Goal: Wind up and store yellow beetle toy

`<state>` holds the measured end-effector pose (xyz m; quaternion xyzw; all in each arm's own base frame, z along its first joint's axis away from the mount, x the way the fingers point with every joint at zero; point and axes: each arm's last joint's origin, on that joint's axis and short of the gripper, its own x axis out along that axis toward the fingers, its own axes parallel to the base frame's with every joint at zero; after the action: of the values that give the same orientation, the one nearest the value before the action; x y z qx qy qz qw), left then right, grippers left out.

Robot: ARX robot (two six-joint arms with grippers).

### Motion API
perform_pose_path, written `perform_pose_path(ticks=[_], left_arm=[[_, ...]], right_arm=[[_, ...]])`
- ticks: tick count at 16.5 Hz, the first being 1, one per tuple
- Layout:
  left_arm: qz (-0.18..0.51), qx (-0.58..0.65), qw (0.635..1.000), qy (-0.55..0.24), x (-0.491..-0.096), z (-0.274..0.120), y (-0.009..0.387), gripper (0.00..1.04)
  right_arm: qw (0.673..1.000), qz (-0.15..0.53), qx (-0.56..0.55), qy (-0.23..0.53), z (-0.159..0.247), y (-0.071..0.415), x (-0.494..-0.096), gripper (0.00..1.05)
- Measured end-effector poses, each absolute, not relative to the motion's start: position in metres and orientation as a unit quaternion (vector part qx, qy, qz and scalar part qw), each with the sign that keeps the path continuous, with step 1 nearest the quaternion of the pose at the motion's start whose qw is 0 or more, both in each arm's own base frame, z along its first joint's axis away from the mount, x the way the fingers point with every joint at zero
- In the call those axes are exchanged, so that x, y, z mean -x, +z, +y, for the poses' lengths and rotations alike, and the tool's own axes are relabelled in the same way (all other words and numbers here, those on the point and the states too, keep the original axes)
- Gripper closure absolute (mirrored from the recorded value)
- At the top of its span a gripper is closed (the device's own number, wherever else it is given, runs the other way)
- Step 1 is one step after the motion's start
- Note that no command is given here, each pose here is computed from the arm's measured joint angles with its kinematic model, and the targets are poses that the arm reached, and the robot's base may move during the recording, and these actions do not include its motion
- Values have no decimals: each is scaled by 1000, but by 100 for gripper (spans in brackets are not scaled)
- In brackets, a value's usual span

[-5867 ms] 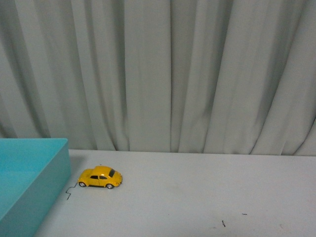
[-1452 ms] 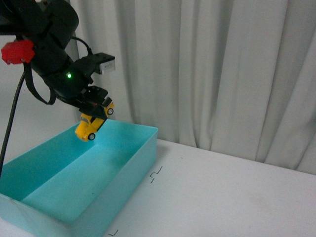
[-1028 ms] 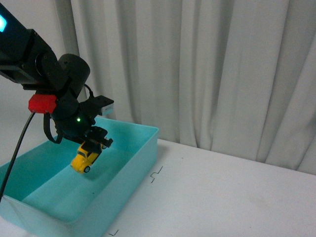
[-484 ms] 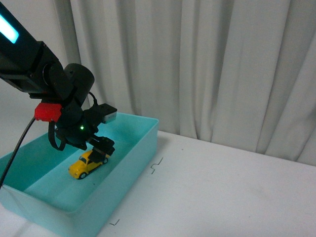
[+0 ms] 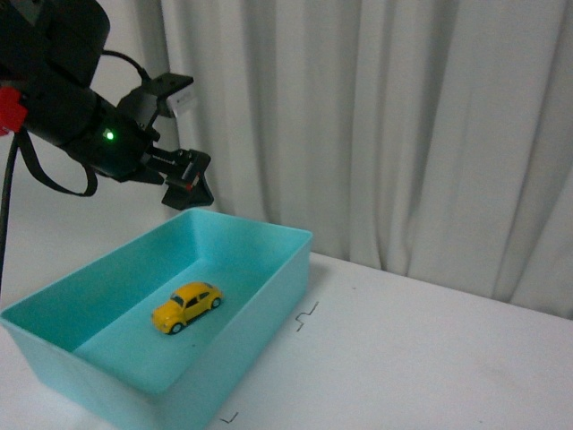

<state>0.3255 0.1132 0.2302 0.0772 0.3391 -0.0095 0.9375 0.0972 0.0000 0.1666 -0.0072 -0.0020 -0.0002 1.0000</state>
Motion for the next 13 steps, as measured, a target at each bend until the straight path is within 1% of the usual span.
perform_pose_path(ticks=[1,2,3,4,5,6,8,9,10,12,13], left_arm=[[318,-69,945,-9,-306,115,243,7],[209,-70,975,-1,-287,116,260,12],[111,-62,992,8,-265,105,270,23],[48,-46,998,7,-239,85,271,34],[27,-26,999,-3,-212,61,268,46],[32,-15,999,-8,-196,47,263,55],[33,-10,999,-10,-187,39,260,61],[24,-10,1000,-11,-179,34,258,66],[20,-10,1000,-12,-177,32,257,68],[-13,-11,1000,0,-159,24,250,90],[-10,-5,1000,3,-154,21,239,102]], right_arm=[[1000,-2,7,0,0,167,-97,7],[1000,-2,7,0,0,167,-97,7],[1000,-2,7,0,0,167,-97,7],[1000,-2,7,0,0,167,-97,7],[1000,-2,7,0,0,167,-97,7],[1000,-2,7,0,0,167,-97,7],[1000,-2,7,0,0,167,-97,7],[1000,-2,7,0,0,167,-97,7],[1000,-2,7,0,0,167,-97,7],[1000,-2,7,0,0,167,-97,7],[1000,-2,7,2,0,167,-97,7]])
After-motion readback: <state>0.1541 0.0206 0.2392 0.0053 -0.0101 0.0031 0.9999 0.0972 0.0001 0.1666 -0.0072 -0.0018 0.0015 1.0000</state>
